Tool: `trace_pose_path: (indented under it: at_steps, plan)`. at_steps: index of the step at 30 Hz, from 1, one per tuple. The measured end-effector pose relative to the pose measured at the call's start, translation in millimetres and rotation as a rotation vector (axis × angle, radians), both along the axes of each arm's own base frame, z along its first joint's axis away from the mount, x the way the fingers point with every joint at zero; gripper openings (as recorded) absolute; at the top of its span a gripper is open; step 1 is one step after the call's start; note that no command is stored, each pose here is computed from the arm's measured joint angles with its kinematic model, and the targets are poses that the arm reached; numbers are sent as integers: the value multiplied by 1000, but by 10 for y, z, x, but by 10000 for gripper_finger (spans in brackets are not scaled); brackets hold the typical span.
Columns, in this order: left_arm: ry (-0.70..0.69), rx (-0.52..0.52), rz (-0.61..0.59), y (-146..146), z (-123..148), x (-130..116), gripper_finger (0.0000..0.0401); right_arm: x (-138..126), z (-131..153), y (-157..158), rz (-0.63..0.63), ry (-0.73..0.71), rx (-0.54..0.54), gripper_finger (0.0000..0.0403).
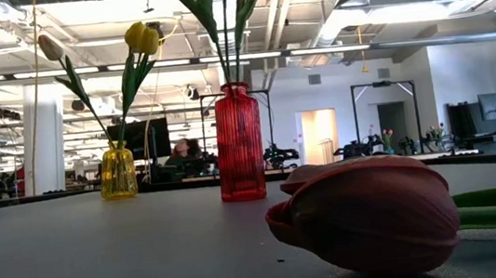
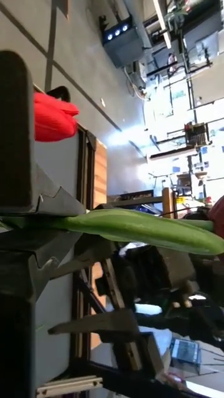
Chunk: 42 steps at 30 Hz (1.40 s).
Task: Sort flowers into vase by color
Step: Put the top red flower into the red vase
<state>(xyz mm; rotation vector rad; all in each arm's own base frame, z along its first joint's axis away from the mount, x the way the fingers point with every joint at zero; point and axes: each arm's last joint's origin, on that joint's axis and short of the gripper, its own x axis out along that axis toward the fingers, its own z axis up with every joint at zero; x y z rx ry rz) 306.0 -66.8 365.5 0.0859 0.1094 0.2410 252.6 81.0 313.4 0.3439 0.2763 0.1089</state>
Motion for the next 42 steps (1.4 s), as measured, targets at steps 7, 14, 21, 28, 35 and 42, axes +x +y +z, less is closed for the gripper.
trace_pose_path:
  at_steps: [7,14,21,28,35,42]
  plan:
    - [-9,-81,-14,-89,111,-34,0,1,-1,0,7,-4,-27,232]
    - [60,-63,47,-173,-7,-21,0,1,0,-1,13,-8,-49,232]
    - [56,-49,89,-259,-107,79,0,1,0,0,14,-8,-49,232]
    - [-113,9,117,-469,63,8,0,2,3,0,17,-11,-47,232]
    - [-265,-17,118,-547,-262,-93,0,5,5,-7,15,-13,-46,232]
    - [-319,5,111,-500,-567,-197,0,5,7,-7,16,-15,-45,232]
